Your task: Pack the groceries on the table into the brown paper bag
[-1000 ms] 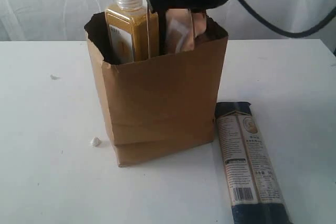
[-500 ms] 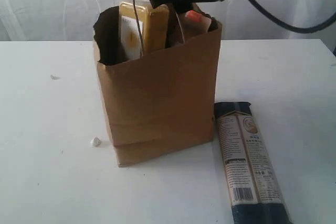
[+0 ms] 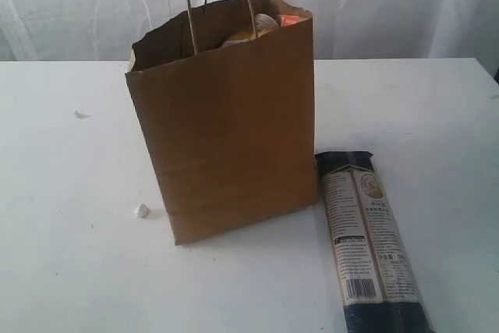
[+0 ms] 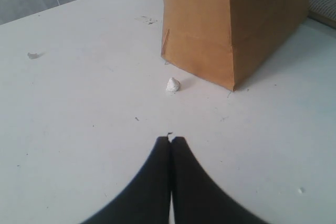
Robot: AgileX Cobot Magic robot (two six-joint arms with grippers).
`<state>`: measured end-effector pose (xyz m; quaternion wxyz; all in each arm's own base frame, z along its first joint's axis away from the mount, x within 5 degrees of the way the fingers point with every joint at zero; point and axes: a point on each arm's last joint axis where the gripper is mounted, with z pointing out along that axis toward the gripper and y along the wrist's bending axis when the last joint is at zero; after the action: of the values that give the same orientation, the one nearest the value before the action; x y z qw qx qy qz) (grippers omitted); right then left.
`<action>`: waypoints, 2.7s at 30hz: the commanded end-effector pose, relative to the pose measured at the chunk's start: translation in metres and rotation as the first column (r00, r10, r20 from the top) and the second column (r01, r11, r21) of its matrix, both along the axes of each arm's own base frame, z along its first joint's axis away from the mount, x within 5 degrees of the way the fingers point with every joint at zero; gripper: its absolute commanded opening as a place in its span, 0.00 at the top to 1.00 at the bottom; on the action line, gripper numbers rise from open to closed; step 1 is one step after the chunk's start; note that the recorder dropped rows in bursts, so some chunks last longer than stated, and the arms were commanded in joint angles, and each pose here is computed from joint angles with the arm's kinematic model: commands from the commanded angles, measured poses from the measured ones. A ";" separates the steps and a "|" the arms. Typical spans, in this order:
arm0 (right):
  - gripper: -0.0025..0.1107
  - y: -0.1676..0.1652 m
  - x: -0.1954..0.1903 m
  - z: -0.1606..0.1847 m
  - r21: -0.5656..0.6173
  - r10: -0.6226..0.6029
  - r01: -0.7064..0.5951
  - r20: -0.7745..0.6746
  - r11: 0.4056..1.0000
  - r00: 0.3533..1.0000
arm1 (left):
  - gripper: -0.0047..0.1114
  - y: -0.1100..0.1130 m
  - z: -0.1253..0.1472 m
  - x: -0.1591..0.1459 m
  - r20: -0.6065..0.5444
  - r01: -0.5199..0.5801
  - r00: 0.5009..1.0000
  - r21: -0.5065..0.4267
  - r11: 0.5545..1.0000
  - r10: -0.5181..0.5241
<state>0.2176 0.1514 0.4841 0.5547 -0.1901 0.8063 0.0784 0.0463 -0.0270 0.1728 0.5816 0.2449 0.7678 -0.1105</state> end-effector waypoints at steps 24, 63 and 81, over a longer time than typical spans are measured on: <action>0.48 -0.080 -0.115 -0.043 0.096 0.126 -0.115 -0.120 0.989 0.985 | 0.96 -0.001 -0.001 0.000 -0.008 0.004 1.000 -0.016 1.000 -0.004; 0.98 -0.117 -0.169 -0.195 0.111 0.177 -0.156 -0.219 0.981 0.960 | 0.96 -0.009 0.054 -0.022 -0.487 -0.210 0.871 -0.496 0.842 -0.069; 0.98 -0.115 -0.170 -0.196 0.132 0.187 -0.160 -0.231 0.978 0.955 | 0.94 -0.030 0.103 0.044 -0.691 -0.037 0.714 0.121 0.992 0.111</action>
<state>0.0485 0.0363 0.2895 0.4521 -0.2200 0.8426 0.1928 0.0788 -0.0520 0.2837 0.2789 0.1728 0.9322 -0.1527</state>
